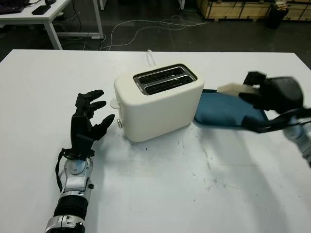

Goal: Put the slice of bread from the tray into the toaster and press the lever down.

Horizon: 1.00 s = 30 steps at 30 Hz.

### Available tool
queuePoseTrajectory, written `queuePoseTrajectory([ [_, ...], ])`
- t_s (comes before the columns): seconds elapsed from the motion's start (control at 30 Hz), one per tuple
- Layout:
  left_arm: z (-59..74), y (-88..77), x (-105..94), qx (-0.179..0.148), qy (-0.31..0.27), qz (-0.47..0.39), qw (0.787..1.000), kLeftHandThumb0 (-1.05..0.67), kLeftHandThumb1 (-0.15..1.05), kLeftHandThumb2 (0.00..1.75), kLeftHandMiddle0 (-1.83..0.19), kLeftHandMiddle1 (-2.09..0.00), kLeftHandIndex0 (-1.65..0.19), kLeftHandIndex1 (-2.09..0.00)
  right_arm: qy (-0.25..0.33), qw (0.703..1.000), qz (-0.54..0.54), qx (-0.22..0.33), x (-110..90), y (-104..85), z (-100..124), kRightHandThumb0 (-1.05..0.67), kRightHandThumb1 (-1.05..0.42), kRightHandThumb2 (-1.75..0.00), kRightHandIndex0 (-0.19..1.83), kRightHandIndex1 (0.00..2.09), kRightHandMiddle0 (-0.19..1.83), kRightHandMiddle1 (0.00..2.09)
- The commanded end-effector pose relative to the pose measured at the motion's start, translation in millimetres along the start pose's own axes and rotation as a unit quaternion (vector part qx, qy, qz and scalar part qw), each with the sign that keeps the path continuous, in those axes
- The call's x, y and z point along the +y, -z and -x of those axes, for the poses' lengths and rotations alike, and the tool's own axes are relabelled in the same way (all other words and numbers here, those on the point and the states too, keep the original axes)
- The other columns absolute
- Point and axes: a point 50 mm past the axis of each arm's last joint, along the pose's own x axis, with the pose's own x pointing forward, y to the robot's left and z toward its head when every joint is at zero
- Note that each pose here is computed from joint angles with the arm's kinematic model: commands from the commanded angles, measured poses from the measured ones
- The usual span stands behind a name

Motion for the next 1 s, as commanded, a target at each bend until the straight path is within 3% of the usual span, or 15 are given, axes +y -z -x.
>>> queuePoseTrajectory([
  [0.0,-4.7,-2.8,-0.2,-0.012,-0.001,-0.001,1.000,-1.05,0.92,0.12,0.00,-1.23,0.00,-1.13,0.005,1.000,-0.025,-0.016,-41,-6.3,-8,-0.45,-0.92,-0.32,0.98,1.75,0.77,1.75],
  [0.2,-6.1,-0.8,-2.6,-0.010,0.001,0.003,1.000,-1.05,0.92,0.12,0.00,-1.25,0.00,-1.14,-0.030,0.995,-0.092,-0.026,-99,-18.0,-19,-0.43,-0.92,-0.24,0.99,1.69,0.88,1.56],
  [0.33,-7.3,0.0,-3.6,-0.011,0.004,0.004,1.000,-1.04,0.92,0.12,0.00,-1.25,0.00,-1.14,-0.083,0.984,-0.141,-0.067,-126,-37.4,-30,-0.37,-0.92,-0.21,0.99,1.72,0.88,1.62],
  [0.47,-8.1,0.6,-3.6,-0.011,0.001,-0.003,1.000,-1.05,0.92,0.12,0.00,-1.26,0.00,-1.15,-0.114,0.972,-0.186,-0.082,-151,-61.6,-44,-0.52,-0.91,-0.08,1.07,1.72,0.97,1.65],
  [0.53,-8.8,0.8,-3.8,-0.011,0.001,-0.004,1.000,-1.05,0.92,0.13,0.00,-1.27,0.00,-1.15,-0.147,0.958,-0.224,-0.101,-160,-75.2,-51,-0.51,-0.90,-0.05,1.08,1.72,0.97,1.69],
  [0.77,-9.5,1.6,-5.4,-0.014,0.003,-0.006,1.000,-1.04,0.92,0.14,0.00,-1.27,0.00,-1.16,-0.223,0.924,-0.277,-0.143,-160,-120.9,-76,-0.45,-0.90,-0.03,1.17,1.70,0.99,1.74],
  [0.97,-11.7,1.2,-6.1,-0.015,-0.002,-0.004,1.000,-1.05,0.92,0.14,0.00,-1.30,0.00,-1.18,-0.283,0.899,-0.282,-0.177,-138,-155.8,-92,-0.46,-0.92,-0.21,1.18,1.74,0.99,1.75],
])
